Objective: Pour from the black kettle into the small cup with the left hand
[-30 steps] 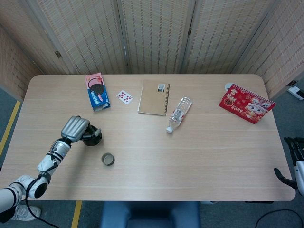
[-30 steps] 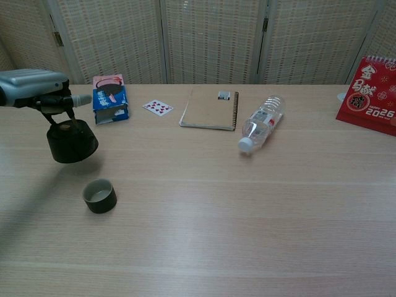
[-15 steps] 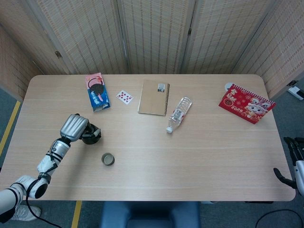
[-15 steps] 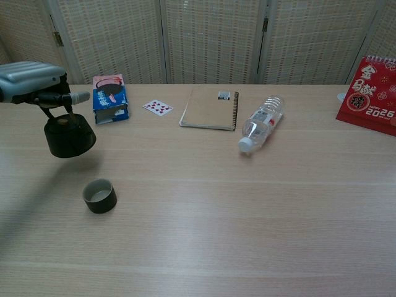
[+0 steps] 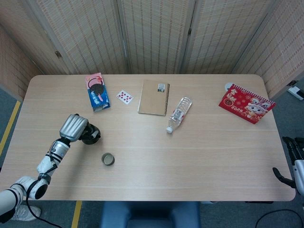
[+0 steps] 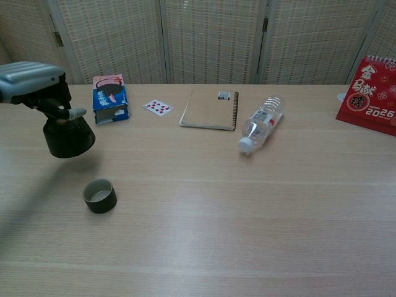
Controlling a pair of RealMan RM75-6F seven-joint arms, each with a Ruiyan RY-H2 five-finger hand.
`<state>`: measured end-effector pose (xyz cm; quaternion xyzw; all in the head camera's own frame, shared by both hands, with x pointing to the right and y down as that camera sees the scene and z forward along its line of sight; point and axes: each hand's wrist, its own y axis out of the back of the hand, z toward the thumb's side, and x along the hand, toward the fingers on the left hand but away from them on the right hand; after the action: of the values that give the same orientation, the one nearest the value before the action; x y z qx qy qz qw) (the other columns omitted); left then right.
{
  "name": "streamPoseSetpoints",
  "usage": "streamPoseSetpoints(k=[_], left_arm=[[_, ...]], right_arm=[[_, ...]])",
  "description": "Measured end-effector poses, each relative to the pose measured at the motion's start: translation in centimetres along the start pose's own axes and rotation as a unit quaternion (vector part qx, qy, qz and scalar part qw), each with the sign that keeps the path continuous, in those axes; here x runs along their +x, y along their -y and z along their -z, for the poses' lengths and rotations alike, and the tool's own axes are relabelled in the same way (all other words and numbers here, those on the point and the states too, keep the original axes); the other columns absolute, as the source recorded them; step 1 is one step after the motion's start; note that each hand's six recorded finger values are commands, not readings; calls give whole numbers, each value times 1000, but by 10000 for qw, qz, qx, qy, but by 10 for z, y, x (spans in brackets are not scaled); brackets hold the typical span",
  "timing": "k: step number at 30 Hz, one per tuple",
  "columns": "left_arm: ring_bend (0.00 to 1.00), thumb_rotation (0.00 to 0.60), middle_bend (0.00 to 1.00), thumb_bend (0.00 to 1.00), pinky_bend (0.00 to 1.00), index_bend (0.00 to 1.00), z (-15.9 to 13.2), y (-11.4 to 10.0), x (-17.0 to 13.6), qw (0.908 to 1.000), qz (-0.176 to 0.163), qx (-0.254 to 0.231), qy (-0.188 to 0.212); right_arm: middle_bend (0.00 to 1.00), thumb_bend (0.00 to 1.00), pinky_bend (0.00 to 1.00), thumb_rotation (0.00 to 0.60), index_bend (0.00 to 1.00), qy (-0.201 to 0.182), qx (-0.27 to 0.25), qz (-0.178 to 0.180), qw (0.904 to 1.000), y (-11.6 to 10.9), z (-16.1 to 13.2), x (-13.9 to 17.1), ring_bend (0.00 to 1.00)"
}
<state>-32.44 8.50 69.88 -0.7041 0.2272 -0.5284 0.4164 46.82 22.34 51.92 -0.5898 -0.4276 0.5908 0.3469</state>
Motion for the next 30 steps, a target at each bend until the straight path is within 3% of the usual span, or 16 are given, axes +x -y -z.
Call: streamPoseSetpoints(k=[18, 30], left_arm=[[919, 303, 1000, 482, 523, 995, -14, -2, -20, 9994, -23, 110, 331], [920, 374, 1000, 483, 523, 995, -26, -4, -33, 9970, -203, 446, 606]], right_arm=[[139, 290, 0, 600, 34, -44, -15, -25, 10000, 2, -2, -3, 249], [139, 290, 0, 600, 34, -57, -15, -13, 10000, 2, -2, -2, 249]])
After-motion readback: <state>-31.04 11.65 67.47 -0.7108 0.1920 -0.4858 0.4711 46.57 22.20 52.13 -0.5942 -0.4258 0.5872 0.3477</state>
